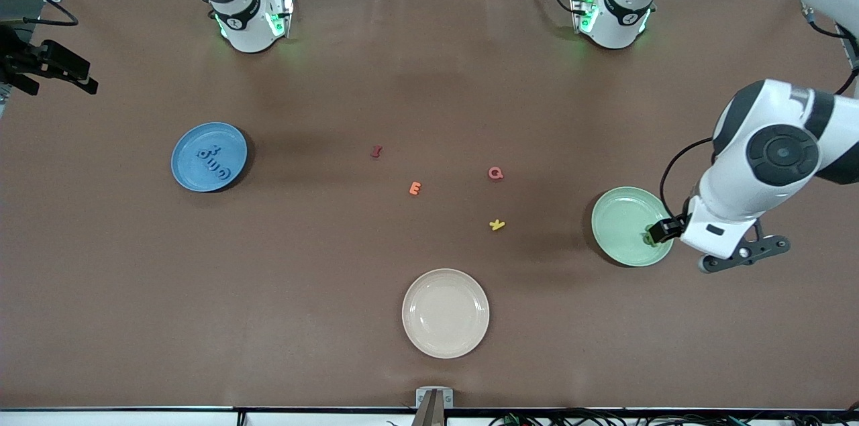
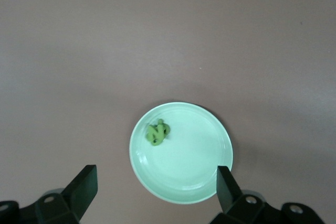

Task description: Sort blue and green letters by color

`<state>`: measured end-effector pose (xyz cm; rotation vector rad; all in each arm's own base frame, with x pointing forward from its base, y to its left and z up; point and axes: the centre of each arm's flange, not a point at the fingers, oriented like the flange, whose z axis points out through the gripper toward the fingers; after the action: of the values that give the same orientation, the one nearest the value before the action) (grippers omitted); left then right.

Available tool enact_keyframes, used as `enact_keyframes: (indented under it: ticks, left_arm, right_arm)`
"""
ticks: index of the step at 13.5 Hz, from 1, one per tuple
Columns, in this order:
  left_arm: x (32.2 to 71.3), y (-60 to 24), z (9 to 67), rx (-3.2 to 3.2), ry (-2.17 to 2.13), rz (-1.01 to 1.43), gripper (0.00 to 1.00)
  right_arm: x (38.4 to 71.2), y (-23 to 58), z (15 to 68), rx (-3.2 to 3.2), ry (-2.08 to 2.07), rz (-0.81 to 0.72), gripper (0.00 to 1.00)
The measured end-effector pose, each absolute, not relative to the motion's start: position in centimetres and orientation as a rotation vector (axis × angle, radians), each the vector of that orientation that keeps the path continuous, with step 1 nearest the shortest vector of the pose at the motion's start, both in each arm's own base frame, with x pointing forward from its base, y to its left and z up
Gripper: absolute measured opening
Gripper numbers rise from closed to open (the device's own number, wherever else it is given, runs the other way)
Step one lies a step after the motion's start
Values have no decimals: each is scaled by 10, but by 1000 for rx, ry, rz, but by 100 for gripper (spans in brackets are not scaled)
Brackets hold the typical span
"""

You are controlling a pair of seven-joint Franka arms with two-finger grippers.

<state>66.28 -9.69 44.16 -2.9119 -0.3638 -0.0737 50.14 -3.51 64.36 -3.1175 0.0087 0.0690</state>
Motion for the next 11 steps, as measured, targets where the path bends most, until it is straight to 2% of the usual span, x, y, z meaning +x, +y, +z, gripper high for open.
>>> enact_keyframes:
  ticks: [7,11]
  left_arm:
    - [649,-74,530,-3009,-293,3,100]
    - [630,-98,564,-3044,-221,-9,100]
  right_arm:
    - [502,-34,644,-3112,8,56,100]
    - [503,-31,645,-3106,0,45,100]
